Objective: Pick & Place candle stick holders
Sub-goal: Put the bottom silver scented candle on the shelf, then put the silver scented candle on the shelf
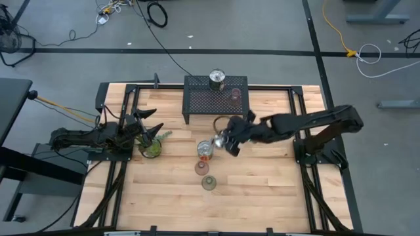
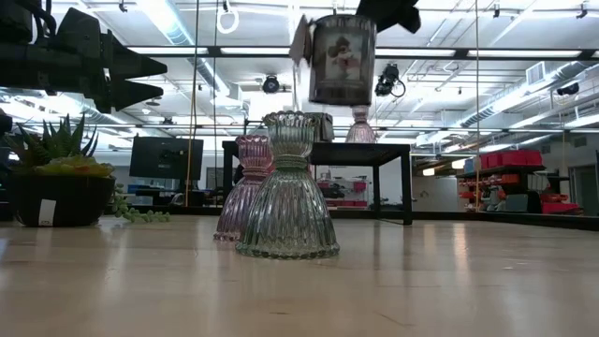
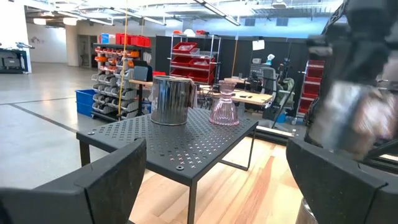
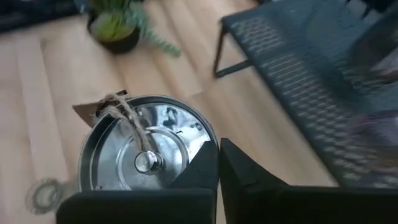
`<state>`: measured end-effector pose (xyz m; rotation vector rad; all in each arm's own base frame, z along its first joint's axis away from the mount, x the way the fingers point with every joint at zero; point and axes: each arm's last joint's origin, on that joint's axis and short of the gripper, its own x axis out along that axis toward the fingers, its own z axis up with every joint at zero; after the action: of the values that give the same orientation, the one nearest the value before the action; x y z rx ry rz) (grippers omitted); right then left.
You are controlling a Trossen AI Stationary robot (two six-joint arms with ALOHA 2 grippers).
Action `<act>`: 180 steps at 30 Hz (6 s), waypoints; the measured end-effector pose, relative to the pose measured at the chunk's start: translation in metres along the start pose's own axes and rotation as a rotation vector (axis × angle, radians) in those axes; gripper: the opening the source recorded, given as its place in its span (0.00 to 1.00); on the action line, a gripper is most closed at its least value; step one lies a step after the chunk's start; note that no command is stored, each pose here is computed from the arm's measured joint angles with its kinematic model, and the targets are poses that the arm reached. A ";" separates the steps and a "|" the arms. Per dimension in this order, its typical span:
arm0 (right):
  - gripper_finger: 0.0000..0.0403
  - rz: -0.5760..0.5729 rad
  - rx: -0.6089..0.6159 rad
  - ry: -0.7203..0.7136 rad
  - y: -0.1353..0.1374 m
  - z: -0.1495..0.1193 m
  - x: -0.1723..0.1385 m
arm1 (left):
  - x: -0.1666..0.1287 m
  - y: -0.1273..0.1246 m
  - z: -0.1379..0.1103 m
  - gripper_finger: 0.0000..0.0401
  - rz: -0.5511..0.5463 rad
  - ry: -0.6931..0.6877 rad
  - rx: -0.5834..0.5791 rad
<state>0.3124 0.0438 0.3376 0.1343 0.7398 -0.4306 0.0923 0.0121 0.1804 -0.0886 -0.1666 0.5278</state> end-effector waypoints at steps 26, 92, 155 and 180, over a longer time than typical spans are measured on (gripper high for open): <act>0.00 -0.254 0.218 -0.271 -0.136 0.023 -0.096 | 0.000 0.000 0.000 0.96 0.000 0.000 0.000; 0.00 -0.153 0.409 -0.023 -0.283 0.028 0.054 | 0.000 0.000 0.000 0.96 0.006 0.000 0.002; 0.27 0.326 0.187 -0.203 -0.185 0.045 -0.042 | 0.000 0.000 0.000 0.96 0.007 -0.001 0.001; 0.27 0.328 0.024 -0.112 -0.132 0.036 -0.042 | 0.005 -0.006 0.053 0.96 -0.037 -0.093 -0.342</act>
<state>0.2512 -0.0708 0.3970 0.2477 0.5889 -0.1328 0.0895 0.0118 0.2335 -0.3934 -0.3478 0.4632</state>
